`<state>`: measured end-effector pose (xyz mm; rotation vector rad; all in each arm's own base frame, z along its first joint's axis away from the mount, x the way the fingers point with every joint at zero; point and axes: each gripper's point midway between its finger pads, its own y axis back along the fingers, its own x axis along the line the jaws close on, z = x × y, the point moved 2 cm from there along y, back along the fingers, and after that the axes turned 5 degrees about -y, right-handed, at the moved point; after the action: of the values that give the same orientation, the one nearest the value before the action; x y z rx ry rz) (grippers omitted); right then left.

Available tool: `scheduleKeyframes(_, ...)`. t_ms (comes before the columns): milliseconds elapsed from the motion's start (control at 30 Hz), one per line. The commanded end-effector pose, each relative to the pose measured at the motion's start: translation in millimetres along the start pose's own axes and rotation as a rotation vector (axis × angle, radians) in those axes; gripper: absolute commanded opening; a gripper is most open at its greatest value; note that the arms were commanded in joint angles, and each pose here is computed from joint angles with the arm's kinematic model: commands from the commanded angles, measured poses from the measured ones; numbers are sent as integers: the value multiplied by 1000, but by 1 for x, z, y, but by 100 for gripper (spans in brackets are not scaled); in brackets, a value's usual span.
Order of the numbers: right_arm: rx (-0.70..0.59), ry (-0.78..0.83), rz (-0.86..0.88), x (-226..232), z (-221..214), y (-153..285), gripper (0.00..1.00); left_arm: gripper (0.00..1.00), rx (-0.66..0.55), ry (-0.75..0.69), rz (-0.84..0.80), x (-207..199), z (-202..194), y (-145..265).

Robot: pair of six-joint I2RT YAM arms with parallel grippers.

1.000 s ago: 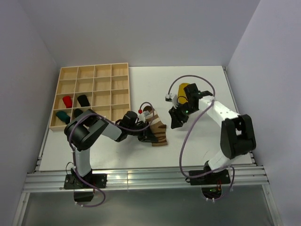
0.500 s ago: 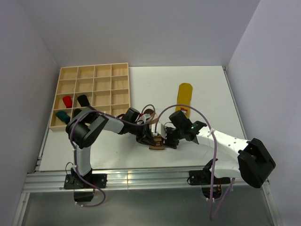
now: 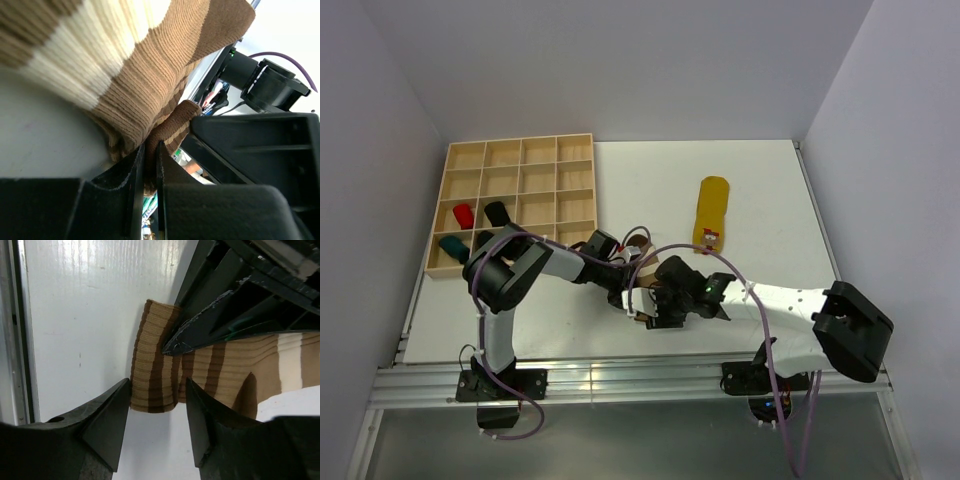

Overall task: Roll the socks
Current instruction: Roll the sock at the center of the board.

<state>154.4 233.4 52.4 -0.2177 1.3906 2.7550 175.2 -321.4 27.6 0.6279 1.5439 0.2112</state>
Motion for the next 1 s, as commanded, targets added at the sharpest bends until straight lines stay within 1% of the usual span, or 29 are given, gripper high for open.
scheduleKeyframes(0, 0, 30, -42, -6, 7, -5, 54, 0, 32, 90, 195, 54, -21, -6)
scheduleKeyframes(133, 34, 35, -32, -2, 4, -8, 53, 0, 34, 85, 196, 54, -21, -6)
scheduleKeyframes(300, 72, 33, -17, 2, -3, -15, 47, 0, 38, 83, 193, 53, -19, -7)
scheduleKeyframes(433, 73, 33, -4, 7, -3, -16, 47, 0, 42, 90, 193, 54, -18, -8)
scheduleKeyframes(533, 78, 32, -1, 7, 1, -13, 50, 0, 42, 90, 199, 55, -17, -8)
scheduleKeyframes(567, 80, 34, 2, 9, 2, -12, 54, 0, 42, 94, 199, 55, -17, -8)
scheduleKeyframes(600, 76, 34, 1, 9, 3, -11, 55, 0, 43, 93, 196, 55, -17, -8)
scheduleKeyframes(700, 72, 41, 5, 12, 6, -10, 56, 0, 40, 94, 198, 55, -17, -9)
scheduleKeyframes(767, 80, 35, 7, 13, 4, -12, 54, 0, 42, 101, 194, 56, -18, -9)
scheduleKeyframes(833, 83, 36, 0, 12, 2, -14, 47, 0, 46, 102, 191, 56, -18, -9)
scheduleKeyframes(933, 99, 27, -2, 11, 0, -19, 41, 0, 46, 102, 191, 56, -19, -9)
scheduleKeyframes(967, 99, 23, -5, 11, 0, -19, 37, 0, 47, 101, 188, 55, -19, -9)
